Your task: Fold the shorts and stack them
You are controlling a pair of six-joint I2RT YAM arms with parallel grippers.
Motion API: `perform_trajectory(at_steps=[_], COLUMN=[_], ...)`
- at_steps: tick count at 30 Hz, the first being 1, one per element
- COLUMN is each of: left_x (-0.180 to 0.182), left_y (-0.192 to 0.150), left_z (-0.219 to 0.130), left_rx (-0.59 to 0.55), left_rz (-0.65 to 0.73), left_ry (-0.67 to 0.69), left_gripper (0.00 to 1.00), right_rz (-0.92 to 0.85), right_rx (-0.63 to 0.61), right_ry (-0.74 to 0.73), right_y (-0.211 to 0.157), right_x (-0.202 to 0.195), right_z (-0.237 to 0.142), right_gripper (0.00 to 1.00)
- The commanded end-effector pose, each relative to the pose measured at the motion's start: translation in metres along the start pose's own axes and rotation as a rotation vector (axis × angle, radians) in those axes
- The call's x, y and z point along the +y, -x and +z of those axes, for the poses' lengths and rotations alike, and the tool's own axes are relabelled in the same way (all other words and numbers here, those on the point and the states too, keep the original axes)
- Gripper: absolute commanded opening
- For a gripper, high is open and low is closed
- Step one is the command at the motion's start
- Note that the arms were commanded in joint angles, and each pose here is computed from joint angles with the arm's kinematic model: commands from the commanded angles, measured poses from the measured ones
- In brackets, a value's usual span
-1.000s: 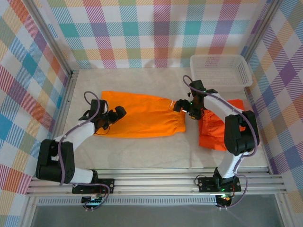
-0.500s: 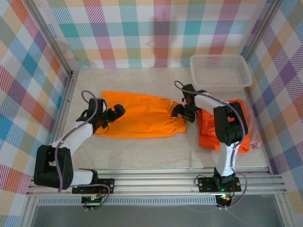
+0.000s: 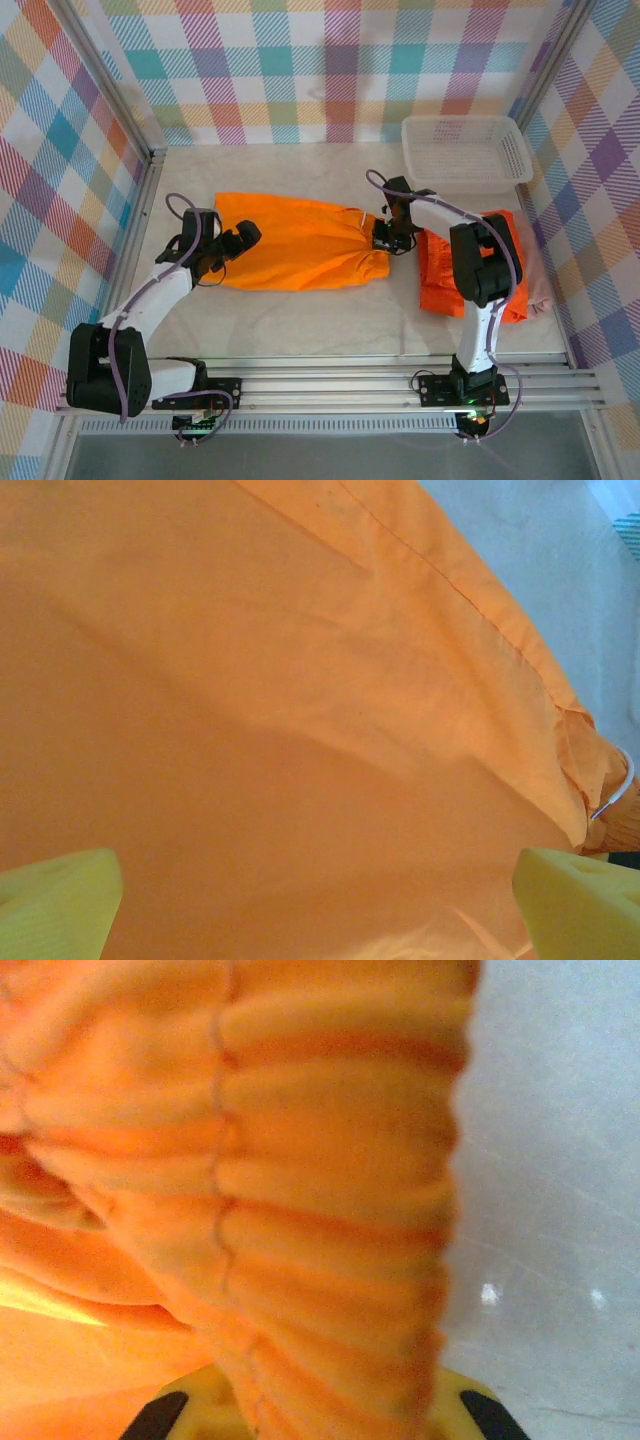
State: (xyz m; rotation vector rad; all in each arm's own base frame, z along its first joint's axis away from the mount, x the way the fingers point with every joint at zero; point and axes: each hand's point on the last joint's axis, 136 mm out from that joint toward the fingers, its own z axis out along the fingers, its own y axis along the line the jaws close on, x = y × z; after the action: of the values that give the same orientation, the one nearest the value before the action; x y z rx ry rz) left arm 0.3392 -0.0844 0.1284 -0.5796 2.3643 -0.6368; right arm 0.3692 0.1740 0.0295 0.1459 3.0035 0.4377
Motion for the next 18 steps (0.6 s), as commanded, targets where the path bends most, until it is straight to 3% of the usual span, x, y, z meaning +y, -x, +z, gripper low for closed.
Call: perform_trajectory(at_steps=[1,9,18], left_x=[-0.004,-0.016,-0.022], left_y=[0.011,0.018,0.02], left_z=[-0.012,-0.025,-0.025], left_rx=[-0.036,-0.069,-0.072], left_rz=[0.011,0.03,0.021], left_ry=[0.0,-0.04,-0.073], left_gripper=[1.0,1.0,1.0], right_rz=[-0.057,-0.176,-0.259], right_rx=[-0.036,-0.132,-0.187], right_ry=[-0.08,-0.244,-0.291], right_y=[0.004,0.014,0.022], right_x=[-0.007,-0.016,-0.006], right_z=[-0.016,-0.08,-0.126], right_gripper=[0.03,0.0,0.0])
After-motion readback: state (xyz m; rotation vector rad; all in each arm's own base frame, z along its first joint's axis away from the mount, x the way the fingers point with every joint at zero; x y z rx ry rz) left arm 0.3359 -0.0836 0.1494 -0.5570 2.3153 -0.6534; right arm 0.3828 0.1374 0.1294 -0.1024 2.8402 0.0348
